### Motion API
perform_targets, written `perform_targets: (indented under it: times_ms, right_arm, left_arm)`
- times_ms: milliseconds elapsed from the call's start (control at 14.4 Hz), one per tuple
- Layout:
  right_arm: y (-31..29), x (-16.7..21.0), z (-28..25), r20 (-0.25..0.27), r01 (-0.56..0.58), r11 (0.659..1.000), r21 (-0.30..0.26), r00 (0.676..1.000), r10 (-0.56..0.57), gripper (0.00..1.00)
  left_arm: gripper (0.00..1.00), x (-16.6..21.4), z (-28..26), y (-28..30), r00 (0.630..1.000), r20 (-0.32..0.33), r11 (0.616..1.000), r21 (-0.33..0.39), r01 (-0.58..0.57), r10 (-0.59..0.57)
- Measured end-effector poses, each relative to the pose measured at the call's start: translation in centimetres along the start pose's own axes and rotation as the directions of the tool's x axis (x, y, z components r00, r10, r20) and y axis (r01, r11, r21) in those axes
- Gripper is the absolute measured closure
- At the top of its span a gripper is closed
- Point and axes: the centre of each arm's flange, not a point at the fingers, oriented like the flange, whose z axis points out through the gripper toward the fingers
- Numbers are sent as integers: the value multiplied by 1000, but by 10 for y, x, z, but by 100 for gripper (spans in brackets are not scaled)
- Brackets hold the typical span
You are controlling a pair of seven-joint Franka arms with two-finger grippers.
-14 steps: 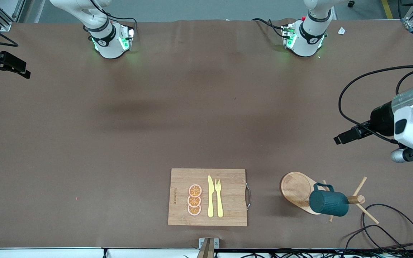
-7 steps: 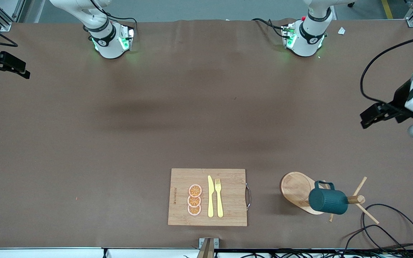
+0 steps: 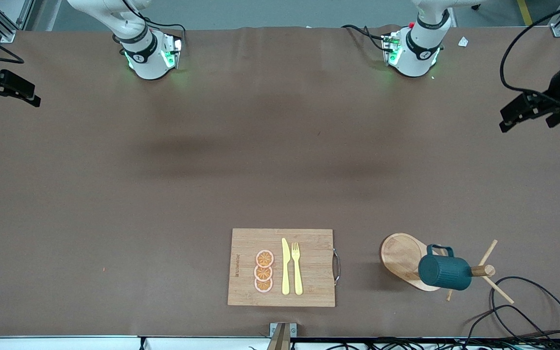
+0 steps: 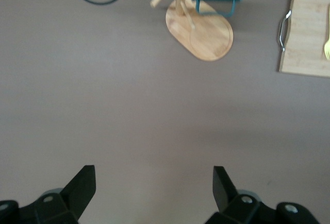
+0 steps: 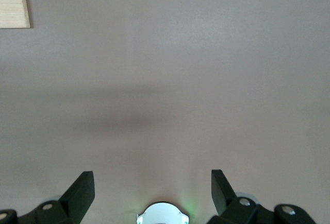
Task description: Pass cup and hang on rack
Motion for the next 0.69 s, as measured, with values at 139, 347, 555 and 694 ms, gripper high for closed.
perform_targets:
  times_ms: [139, 347, 555, 694]
  right_arm:
    - [0, 0, 0, 0, 0, 1000, 0, 1000, 0, 0]
    - [1, 0, 0, 0, -2, 1000, 0, 1000, 2, 0]
    - [1, 0, 0, 0, -2, 1000, 0, 1000, 2, 0]
    - [1, 0, 0, 0, -2, 1000, 0, 1000, 2, 0]
  left_arm:
    - [0, -17, 4, 1, 1000, 20, 1000, 2, -6, 6]
    - [0, -27, 9, 9, 999, 40, 1000, 3, -21, 21]
    - [0, -28, 11, 18, 999, 39, 999, 4, -36, 35]
    - [0, -28, 11, 18, 999, 38, 999, 4, -38, 38]
